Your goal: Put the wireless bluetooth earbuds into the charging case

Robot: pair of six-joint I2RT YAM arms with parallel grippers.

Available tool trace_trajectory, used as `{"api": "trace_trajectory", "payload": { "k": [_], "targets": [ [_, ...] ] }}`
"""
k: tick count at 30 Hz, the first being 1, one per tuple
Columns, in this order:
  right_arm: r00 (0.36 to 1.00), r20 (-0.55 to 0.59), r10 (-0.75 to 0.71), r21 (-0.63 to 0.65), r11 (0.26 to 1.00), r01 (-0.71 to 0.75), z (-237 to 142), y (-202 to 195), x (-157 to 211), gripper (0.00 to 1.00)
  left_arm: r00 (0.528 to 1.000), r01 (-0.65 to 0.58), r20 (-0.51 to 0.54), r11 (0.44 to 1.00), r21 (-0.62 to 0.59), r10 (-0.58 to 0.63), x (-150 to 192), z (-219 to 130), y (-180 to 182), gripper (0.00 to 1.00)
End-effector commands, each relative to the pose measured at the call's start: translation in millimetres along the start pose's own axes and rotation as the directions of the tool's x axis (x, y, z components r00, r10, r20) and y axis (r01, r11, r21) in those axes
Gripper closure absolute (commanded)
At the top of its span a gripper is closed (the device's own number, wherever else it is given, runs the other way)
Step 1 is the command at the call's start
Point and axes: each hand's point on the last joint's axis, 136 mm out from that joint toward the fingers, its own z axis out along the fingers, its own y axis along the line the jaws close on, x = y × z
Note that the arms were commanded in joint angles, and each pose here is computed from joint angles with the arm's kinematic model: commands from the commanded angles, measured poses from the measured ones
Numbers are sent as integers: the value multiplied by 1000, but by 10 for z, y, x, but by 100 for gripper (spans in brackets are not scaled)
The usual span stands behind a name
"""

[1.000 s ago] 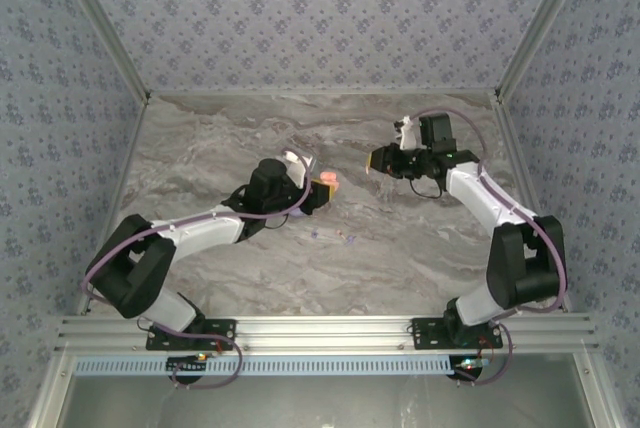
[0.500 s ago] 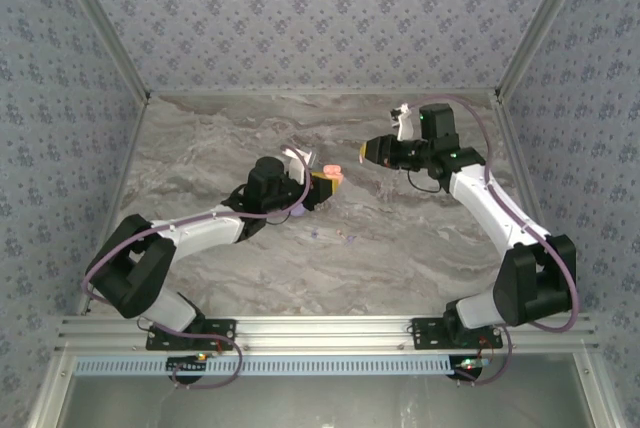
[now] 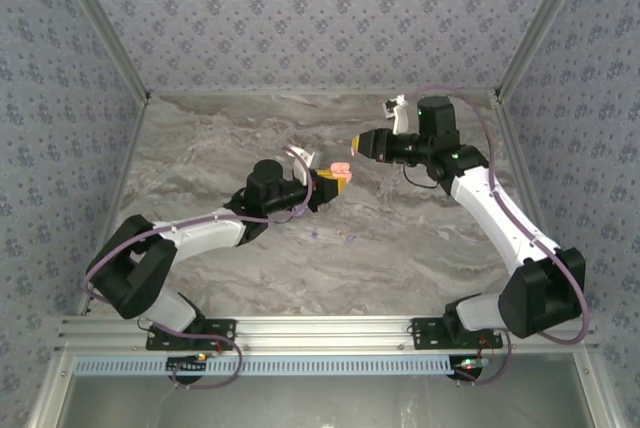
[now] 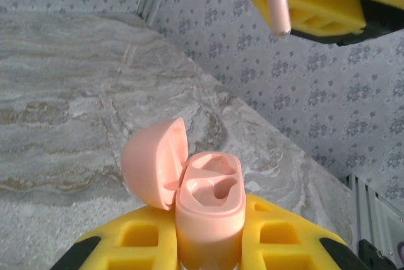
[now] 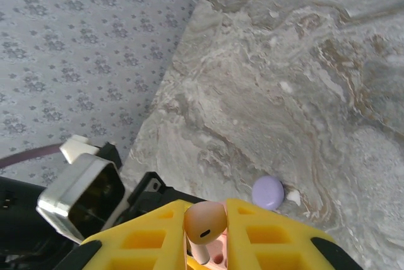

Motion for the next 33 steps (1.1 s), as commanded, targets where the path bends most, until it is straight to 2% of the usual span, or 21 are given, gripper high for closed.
{"api": "trace_trajectory", "payload": {
  "k": [1, 5, 11, 33],
  "targets": [
    [996, 60, -66, -53, 996, 69, -173, 384, -191, 79, 992, -57, 120, 996, 72, 48, -302, -58, -228, 86],
    [993, 77, -86, -57, 994, 91, -210, 477, -228, 78, 979, -87, 191, 991, 98, 68, -465, -76, -316, 86],
    [988, 93, -124, -50, 990, 129, -210, 554, -235, 78, 969, -94, 239, 990, 106, 66, -689, -52, -413, 86],
    [982, 79, -170, -46, 984, 174, -201, 602, -169, 76, 964, -71, 262, 988, 136, 33, -894, -52, -564, 86]
  ]
}}
